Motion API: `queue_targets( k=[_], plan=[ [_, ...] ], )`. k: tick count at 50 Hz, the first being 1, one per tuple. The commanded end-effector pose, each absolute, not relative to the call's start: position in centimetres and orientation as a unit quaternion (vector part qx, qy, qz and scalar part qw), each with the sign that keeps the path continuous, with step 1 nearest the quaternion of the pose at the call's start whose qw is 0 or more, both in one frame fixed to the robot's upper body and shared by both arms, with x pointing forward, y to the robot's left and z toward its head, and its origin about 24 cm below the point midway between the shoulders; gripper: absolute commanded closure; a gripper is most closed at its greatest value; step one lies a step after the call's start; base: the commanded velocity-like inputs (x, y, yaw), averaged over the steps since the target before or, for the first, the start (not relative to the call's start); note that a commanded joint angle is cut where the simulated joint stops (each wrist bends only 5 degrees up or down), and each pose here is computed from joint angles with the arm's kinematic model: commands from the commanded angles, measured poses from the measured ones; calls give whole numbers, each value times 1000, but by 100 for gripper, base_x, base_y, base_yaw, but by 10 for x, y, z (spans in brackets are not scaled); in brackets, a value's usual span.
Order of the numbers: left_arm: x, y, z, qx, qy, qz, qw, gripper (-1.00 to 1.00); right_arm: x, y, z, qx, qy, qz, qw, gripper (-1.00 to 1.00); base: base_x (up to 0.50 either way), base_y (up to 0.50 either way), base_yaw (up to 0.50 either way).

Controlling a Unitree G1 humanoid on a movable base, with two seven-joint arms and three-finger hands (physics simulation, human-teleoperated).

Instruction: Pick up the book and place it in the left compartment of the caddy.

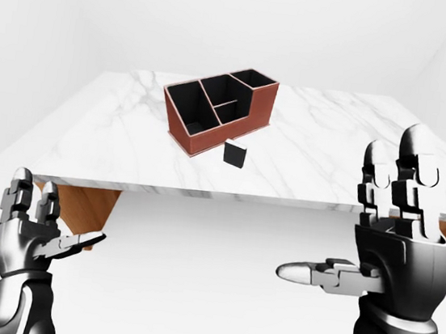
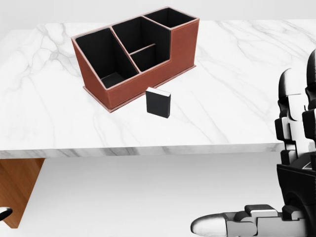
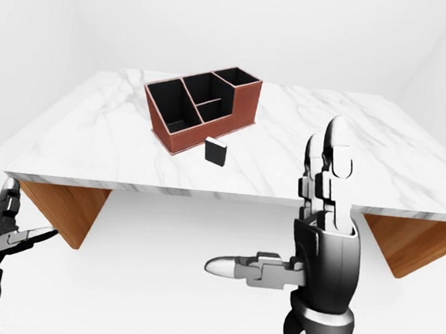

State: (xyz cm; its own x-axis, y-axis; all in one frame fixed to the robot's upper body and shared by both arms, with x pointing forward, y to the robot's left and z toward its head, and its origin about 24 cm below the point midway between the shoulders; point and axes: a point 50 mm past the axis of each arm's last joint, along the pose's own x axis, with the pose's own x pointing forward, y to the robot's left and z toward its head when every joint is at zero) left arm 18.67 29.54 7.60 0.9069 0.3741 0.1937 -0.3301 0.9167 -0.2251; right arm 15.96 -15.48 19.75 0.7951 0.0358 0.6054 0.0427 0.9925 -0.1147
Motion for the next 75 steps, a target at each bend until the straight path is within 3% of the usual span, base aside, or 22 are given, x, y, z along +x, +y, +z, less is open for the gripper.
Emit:
queue_targets(
  k=[1, 75],
  plan=[
    [187, 296, 76, -93, -116, 182, 972, -100, 161, -156, 198, -49, -322, -6, 945, -100, 0, 50, 0],
    [187, 294, 73, -84, -110, 179, 974, -100, 160, -151, 189, -34, -298, 32, 953, -100, 48, 15, 0]
  ],
)
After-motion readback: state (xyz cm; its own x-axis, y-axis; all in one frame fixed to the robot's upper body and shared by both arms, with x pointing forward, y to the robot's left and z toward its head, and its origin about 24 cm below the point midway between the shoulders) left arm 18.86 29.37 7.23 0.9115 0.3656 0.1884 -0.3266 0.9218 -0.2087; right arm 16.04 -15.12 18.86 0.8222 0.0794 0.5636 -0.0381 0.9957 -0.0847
